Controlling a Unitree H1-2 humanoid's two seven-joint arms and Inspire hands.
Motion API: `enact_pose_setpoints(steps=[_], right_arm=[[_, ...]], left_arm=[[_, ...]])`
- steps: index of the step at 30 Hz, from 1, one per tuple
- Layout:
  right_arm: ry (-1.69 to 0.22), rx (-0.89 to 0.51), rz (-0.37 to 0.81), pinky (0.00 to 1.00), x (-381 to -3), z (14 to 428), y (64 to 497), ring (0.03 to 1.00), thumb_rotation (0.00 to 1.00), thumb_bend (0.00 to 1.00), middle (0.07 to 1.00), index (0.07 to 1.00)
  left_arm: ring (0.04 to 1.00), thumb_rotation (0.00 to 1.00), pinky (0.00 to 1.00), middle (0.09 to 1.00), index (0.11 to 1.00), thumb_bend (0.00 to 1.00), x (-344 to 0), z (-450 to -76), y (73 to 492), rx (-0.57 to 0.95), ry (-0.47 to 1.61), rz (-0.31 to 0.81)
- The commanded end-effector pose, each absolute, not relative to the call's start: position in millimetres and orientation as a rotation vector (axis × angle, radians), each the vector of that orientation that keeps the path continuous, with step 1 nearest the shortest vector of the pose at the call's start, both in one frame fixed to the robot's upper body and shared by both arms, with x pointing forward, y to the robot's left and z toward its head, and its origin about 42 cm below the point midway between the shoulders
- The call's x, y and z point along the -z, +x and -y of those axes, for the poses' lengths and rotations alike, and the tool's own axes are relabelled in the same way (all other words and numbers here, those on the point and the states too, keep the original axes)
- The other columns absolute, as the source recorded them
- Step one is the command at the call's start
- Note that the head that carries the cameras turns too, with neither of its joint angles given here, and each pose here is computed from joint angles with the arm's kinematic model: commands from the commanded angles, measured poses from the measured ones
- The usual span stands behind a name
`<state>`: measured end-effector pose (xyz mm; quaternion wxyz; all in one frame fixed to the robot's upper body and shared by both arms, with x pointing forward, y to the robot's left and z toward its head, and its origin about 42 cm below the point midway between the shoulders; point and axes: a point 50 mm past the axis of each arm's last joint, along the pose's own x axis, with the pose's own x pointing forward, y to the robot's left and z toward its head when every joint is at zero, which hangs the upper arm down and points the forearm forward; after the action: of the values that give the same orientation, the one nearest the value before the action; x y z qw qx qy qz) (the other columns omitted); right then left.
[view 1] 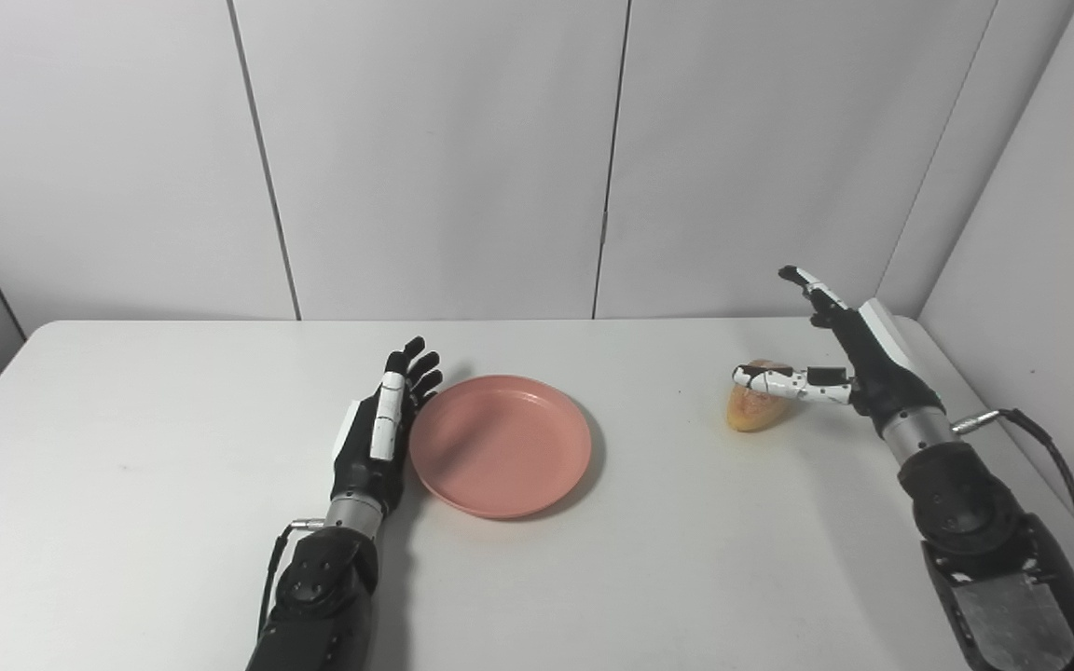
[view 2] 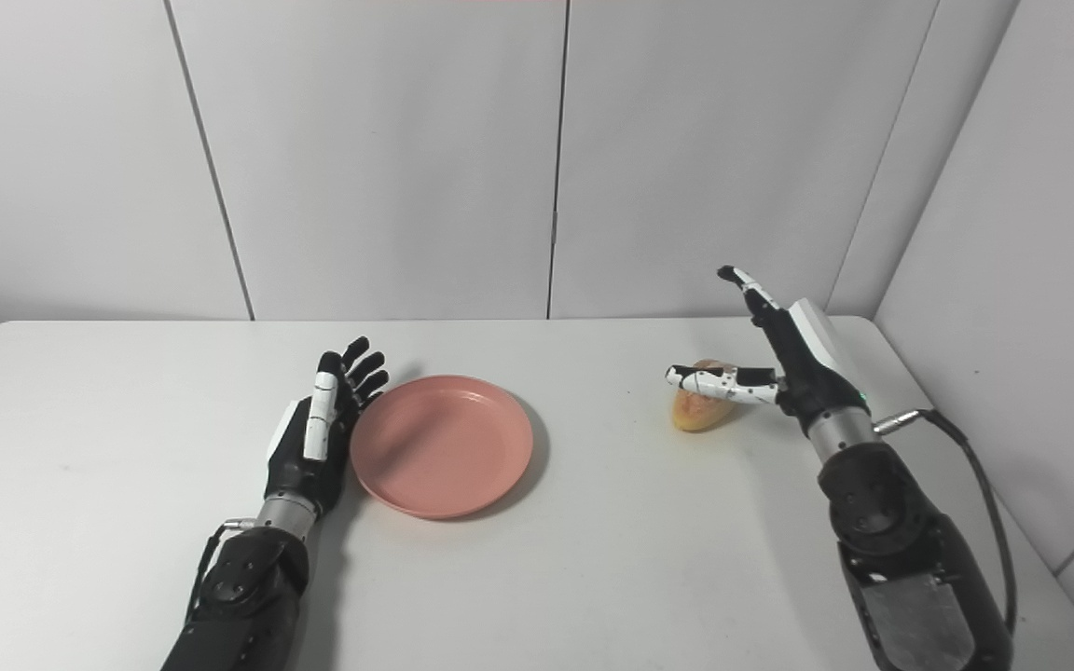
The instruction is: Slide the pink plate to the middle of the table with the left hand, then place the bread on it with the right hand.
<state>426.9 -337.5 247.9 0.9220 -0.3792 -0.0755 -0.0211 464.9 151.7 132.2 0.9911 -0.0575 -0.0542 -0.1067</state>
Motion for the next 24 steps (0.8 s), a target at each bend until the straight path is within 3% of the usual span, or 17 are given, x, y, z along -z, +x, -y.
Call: enact_pose_setpoints(steps=[1,8,14,24], right_arm=[[-0.833,0.061,0.212,0.89,-280,346,438,0.961,0.30,0.75,0.955,0.907],[-0.865,0.032,0.155,0.90,-271,353,449,0.967,0.27,0.79,0.952,0.902],[-0.918,0.035,0.137,0.86,-265,354,457,0.955,0.34,0.80,0.949,0.902],[-0.935,0.025,0.073,0.86,-254,349,469,0.982,0.34,0.80,0.968,0.914]], left_arm=[[0.918,1.00,0.92,0.920,0.912,0.76,-144,-148,469,0.220,-0.116,0.157],[0.920,1.00,0.92,0.921,0.914,0.76,-142,-147,468,0.224,-0.126,0.157],[0.920,1.00,0.92,0.924,0.915,0.76,-141,-147,466,0.225,-0.126,0.157],[0.916,1.00,0.91,0.921,0.909,0.76,-141,-147,464,0.224,-0.134,0.154]])
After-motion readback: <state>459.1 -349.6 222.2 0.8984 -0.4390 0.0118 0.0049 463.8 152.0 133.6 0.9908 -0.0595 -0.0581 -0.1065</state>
